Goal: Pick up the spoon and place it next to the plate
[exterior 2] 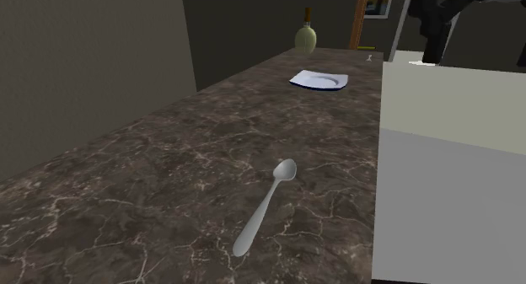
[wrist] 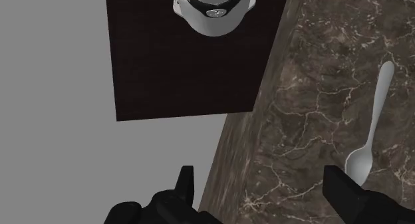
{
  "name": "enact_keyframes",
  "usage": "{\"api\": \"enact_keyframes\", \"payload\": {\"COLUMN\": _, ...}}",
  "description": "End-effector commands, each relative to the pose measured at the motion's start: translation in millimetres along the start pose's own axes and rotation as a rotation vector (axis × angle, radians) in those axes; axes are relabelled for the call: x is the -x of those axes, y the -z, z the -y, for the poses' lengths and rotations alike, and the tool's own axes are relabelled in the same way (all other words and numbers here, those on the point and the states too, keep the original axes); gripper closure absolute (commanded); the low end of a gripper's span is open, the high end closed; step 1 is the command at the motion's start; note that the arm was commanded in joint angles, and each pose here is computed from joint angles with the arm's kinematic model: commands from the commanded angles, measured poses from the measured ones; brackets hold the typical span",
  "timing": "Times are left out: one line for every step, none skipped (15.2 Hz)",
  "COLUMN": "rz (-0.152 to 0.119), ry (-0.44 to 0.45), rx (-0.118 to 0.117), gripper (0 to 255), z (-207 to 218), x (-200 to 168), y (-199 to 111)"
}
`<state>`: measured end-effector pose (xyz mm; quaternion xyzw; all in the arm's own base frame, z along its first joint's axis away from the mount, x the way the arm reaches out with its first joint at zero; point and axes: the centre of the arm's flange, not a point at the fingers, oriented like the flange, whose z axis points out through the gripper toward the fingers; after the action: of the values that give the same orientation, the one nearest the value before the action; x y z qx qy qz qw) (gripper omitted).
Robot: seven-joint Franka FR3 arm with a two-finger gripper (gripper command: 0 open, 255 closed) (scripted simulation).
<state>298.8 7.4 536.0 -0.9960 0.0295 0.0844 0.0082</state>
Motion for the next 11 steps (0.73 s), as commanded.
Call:
{"api": "enact_keyframes", "payload": {"rz": 0.000, "ry": 0.000, "rx": 0.000, "gripper": 0, "z": 0.0, "x": 0.0, "y": 0.0}}
{"api": "enact_keyframes", "payload": {"rz": -0.013, "ry": -0.014, "rx": 0.007, "gripper": 0, "z": 12.1, "x": 4.7, "y": -6.9}}
{"api": "enact_keyframes", "payload": {"rz": -0.027, "ry": -0.028, "rx": 0.015, "gripper": 0, "z": 24.2, "x": 9.1, "y": -14.0}}
{"api": "enact_keyframes", "payload": {"rz": -0.040, "ry": -0.043, "rx": 0.022, "gripper": 0, "z": 36.3, "x": 13.3, "y": -21.2}}
{"api": "enact_keyframes", "payload": {"rz": -0.054, "ry": -0.057, "rx": 0.029, "gripper": 0, "z": 48.4, "x": 17.2, "y": -28.6}}
{"api": "enact_keyframes", "payload": {"rz": -0.067, "ry": -0.071, "rx": 0.037, "gripper": 0, "z": 60.6, "x": 20.8, "y": -36.1}}
{"api": "enact_keyframes", "payload": {"rz": -0.081, "ry": -0.085, "rx": 0.044, "gripper": 0, "z": 72.7, "x": 24.1, "y": -43.7}}
{"api": "enact_keyframes", "payload": {"rz": -0.094, "ry": -0.099, "rx": 0.051, "gripper": 0, "z": 84.8, "x": 27.2, "y": -51.5}}
{"api": "enact_keyframes", "payload": {"rz": -0.107, "ry": -0.114, "rx": 0.059, "gripper": 0, "z": 96.9, "x": 30.0, "y": -59.4}}
{"api": "enact_keyframes", "payload": {"rz": -0.121, "ry": -0.128, "rx": 0.066, "gripper": 0, "z": 108.9, "x": 32.5, "y": -67.4}}
{"api": "enact_keyframes", "payload": {"rz": -0.134, "ry": -0.142, "rx": 0.073, "gripper": 0, "z": 121.0, "x": 34.7, "y": -75.5}}
